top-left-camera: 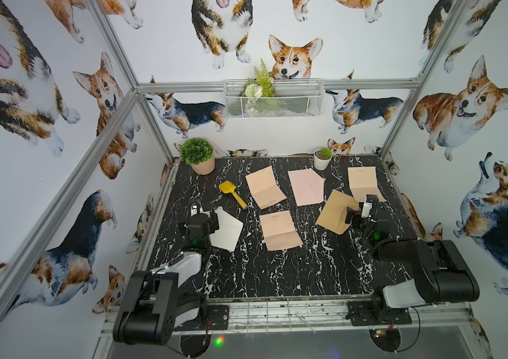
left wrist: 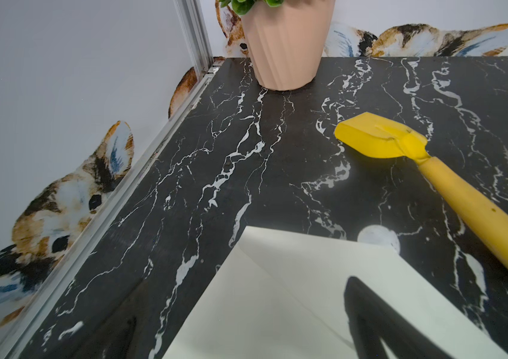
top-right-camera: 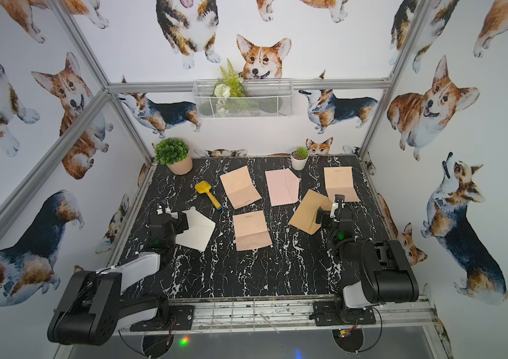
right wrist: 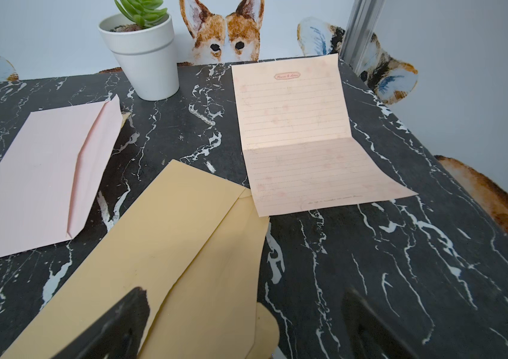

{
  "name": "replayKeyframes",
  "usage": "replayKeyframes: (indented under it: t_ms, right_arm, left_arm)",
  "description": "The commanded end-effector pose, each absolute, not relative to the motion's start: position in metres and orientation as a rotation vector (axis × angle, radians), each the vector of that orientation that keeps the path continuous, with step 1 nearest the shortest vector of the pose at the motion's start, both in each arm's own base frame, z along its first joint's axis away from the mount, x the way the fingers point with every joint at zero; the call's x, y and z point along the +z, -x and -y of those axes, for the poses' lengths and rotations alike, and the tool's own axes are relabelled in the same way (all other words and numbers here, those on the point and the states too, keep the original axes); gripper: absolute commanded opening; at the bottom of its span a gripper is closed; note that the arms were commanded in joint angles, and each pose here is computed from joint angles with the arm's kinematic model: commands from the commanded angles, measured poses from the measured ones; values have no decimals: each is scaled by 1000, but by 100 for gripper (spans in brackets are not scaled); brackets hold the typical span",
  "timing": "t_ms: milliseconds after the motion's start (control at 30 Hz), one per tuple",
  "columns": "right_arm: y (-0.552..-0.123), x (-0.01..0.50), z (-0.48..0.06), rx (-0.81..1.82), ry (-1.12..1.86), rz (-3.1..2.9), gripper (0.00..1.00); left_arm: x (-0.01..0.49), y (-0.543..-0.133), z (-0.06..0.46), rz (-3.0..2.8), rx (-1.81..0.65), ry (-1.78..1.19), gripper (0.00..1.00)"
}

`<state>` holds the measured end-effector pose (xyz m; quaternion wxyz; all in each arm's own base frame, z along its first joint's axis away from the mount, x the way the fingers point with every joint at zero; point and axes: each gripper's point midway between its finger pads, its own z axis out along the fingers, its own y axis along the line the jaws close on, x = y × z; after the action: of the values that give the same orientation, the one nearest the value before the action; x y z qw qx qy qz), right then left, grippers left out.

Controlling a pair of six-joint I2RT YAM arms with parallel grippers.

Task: Take the letter paper out of the envelope
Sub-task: Reset both arms

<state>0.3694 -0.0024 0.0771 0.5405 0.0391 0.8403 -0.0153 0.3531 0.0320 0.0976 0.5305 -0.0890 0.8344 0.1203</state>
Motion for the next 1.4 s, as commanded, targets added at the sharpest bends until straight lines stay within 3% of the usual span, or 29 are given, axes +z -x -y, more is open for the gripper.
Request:
replayKeyframes:
  t_ms: [0, 333, 1367]
  right_arm:
    - [-375, 90, 4, -51, -83, -1944, 100]
    - [-376, 90, 3, -47, -82, -1945, 100]
    - [-376, 90, 4, -47, -83, -1944, 100]
  left_arm:
    - [115, -379, -22, -1913, 193, 190, 100]
    - [91, -393, -10, -1902, 172, 107, 100]
    - [91, -396, 3, -1904, 148, 27, 100]
